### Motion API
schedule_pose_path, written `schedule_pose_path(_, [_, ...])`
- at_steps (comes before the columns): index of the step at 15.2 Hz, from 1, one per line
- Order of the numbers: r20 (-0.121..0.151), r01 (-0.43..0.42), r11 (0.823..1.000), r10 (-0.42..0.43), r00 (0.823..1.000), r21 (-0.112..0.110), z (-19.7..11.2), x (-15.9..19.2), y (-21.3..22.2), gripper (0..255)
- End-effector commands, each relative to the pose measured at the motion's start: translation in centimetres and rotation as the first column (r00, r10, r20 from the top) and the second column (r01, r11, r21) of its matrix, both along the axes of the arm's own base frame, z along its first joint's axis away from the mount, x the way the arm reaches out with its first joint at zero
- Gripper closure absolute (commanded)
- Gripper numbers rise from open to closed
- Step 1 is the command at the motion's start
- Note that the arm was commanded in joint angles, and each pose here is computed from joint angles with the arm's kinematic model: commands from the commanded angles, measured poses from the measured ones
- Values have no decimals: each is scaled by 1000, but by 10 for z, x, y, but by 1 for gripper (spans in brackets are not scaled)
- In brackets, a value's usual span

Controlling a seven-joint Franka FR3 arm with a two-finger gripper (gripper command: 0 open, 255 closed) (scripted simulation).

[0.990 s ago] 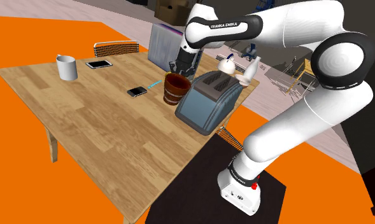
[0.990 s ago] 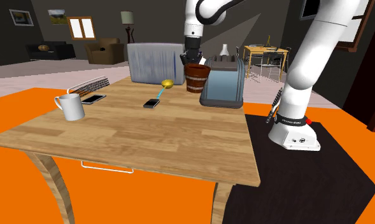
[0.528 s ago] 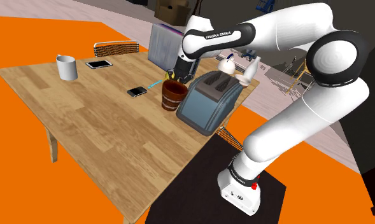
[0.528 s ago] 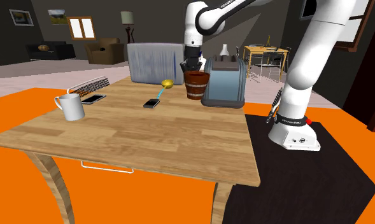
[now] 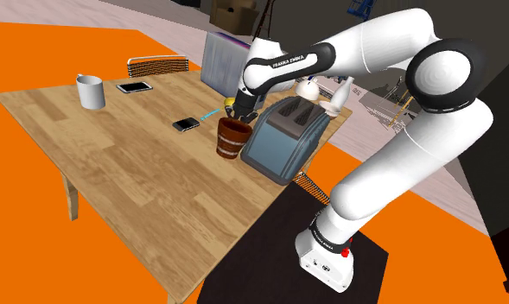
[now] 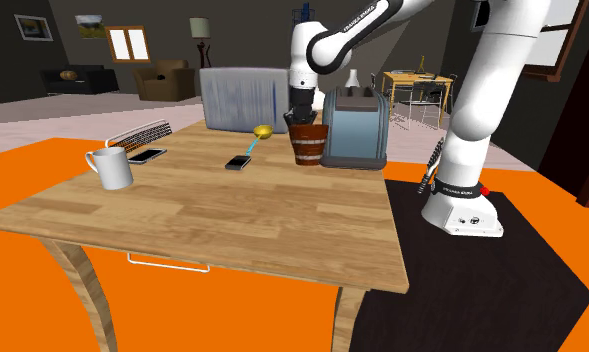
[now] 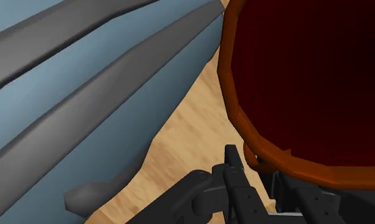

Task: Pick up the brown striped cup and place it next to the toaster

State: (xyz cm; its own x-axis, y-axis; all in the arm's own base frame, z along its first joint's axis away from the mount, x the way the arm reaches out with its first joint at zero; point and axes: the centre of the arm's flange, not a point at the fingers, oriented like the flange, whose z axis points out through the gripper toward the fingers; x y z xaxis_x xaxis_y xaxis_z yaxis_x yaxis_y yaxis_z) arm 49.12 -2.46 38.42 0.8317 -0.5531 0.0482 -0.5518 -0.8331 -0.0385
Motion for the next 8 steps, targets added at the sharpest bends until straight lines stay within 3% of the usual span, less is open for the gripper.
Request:
schedule_pose_path(1, [-3, 1, 1000, -1, 1000, 0, -4, 0, 0, 255])
schedule_pose_path(7, [-3, 1, 1000, -1, 1000, 0, -4, 0, 0, 255])
schedule_pose_path(8, [-3, 1, 1000, -1, 1000, 0, -4, 0, 0, 0])
